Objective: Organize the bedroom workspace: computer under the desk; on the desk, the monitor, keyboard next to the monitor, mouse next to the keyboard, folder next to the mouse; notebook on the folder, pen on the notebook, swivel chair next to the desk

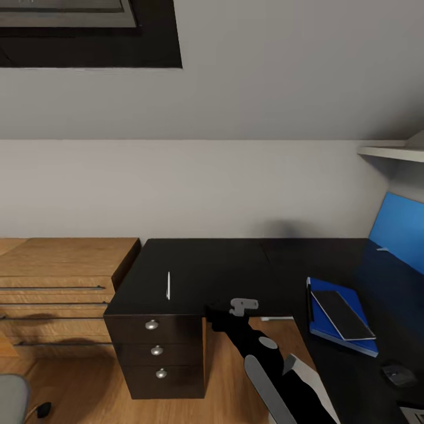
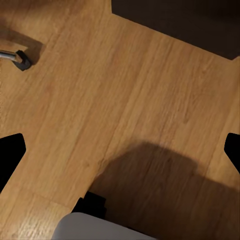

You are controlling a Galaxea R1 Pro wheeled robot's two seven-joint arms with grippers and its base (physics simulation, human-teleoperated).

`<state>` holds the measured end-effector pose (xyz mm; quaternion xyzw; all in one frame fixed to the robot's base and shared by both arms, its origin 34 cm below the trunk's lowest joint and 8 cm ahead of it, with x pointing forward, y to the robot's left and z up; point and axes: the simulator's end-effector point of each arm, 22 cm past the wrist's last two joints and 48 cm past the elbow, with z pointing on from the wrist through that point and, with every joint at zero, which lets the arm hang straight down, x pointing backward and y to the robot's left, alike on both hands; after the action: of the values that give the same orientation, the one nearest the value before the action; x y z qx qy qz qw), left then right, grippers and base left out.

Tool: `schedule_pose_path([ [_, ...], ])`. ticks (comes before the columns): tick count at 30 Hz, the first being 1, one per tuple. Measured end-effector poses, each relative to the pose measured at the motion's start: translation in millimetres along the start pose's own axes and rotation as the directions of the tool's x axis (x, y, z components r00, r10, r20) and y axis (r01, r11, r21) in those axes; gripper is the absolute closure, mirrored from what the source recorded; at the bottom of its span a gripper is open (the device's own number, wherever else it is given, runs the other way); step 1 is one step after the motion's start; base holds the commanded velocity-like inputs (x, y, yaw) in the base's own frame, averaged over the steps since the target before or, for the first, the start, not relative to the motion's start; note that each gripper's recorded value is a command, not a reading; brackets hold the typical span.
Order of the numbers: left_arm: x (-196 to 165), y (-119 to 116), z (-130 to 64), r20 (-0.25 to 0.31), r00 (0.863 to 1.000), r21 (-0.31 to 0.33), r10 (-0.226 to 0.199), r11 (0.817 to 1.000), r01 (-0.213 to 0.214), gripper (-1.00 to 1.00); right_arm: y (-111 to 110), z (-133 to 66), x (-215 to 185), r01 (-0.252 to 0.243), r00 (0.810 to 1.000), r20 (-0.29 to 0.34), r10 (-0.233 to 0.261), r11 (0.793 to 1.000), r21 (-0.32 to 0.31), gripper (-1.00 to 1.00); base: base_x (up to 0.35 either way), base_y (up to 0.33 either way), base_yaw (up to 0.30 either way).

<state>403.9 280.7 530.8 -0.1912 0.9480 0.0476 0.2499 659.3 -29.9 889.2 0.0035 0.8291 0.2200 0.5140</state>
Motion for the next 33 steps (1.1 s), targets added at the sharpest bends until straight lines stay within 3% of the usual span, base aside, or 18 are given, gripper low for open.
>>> schedule_pose_path([
  [5, -3.9, 0.0, -7.0, 0.000, 1.000, 0.000, -0.001, 1.000, 0.001, -1.00, 4.9, -1.6, -7.7, -0.010, 1.000, 0.005, 0.010, 1.000, 0.001, -1.00, 0.000, 0.000, 0.000],
  [6, -4.5, -0.5, -8.4, -0.001, 1.000, 0.000, -0.001, 1.000, 0.001, -1.00, 0.1, 0.3, -4.2, -0.012, 1.000, 0.001, 0.012, 1.000, 0.017, -1.00, 0.000, 0.000, 0.000],
  [7, -5.3, -0.3, -9.7, -0.001, 1.000, 0.000, -0.001, 1.000, 0.001, -1.00, -20.2, 10.9, 25.9, -0.002, 0.998, -0.067, 0.007, 0.998, 0.070, -1.00, 0.000, 0.000, 0.000],
  [8, -6.1, -0.2, -11.1, -0.001, 1.000, 0.000, -0.001, 1.000, 0.001, -1.00, -23.5, 13.4, 30.0, 0.003, 0.997, -0.082, 0.004, 0.997, 0.081, -1.00, 0.000, 0.000, 0.000],
  [11, -8.5, 0.0, -15.2, -0.001, 1.000, 0.000, -0.001, 1.000, 0.001, -1.00, -34.9, 34.4, 3.2, 0.040, 0.996, -0.082, -0.029, 0.989, 0.141, -1.00, 0.000, 0.000, 0.000],
  [13, -10.1, -0.7, -18.0, 0.000, 1.000, 0.001, -0.001, 1.000, 0.001, -1.00, -49.9, 51.6, -38.6, 0.088, 0.994, -0.076, -0.073, 0.971, 0.221, -1.00, 0.000, 0.000, 0.000],
  [16, -13.2, -1.2, -22.2, 0.003, 1.000, 0.001, -0.002, 1.000, 0.002, -1.00, -57.1, 63.8, -70.2, 0.134, 0.988, -0.110, -0.105, 0.945, 0.297, -1.00, 0.000, 0.000, 0.000],
  [20, -19.1, -1.4, -27.6, 0.017, 1.000, 0.001, -0.003, 1.000, 0.003, -1.00, -75.0, 70.5, -82.6, 0.172, 0.979, -0.171, -0.116, 0.913, 0.370, -1.00, 0.000, 0.000, 0.000],
  [25, -33.6, -5.2, -35.4, 0.058, 0.998, 0.007, -0.018, 1.000, 0.018, -1.00, -82.3, 69.2, -90.5, 0.174, 0.977, -0.182, -0.109, 0.902, 0.396, -1.00, 0.000, 0.000, 0.000],
  [31, -62.5, -3.3, -45.5, 0.162, 0.986, 0.012, -0.046, 0.999, 0.045, -1.00, -77.5, 66.8, -100.5, 0.147, 0.985, -0.144, -0.097, 0.905, 0.400, -1.00, 0.000, 0.000, 0.000],
  [33, -64.6, -1.7, -47.9, 0.166, 0.985, 0.010, -0.049, 0.999, 0.048, -1.00, -77.3, 65.2, -99.7, 0.146, 0.985, -0.146, -0.094, 0.905, 0.400, -1.00, 0.000, 0.000, 0.000],
])
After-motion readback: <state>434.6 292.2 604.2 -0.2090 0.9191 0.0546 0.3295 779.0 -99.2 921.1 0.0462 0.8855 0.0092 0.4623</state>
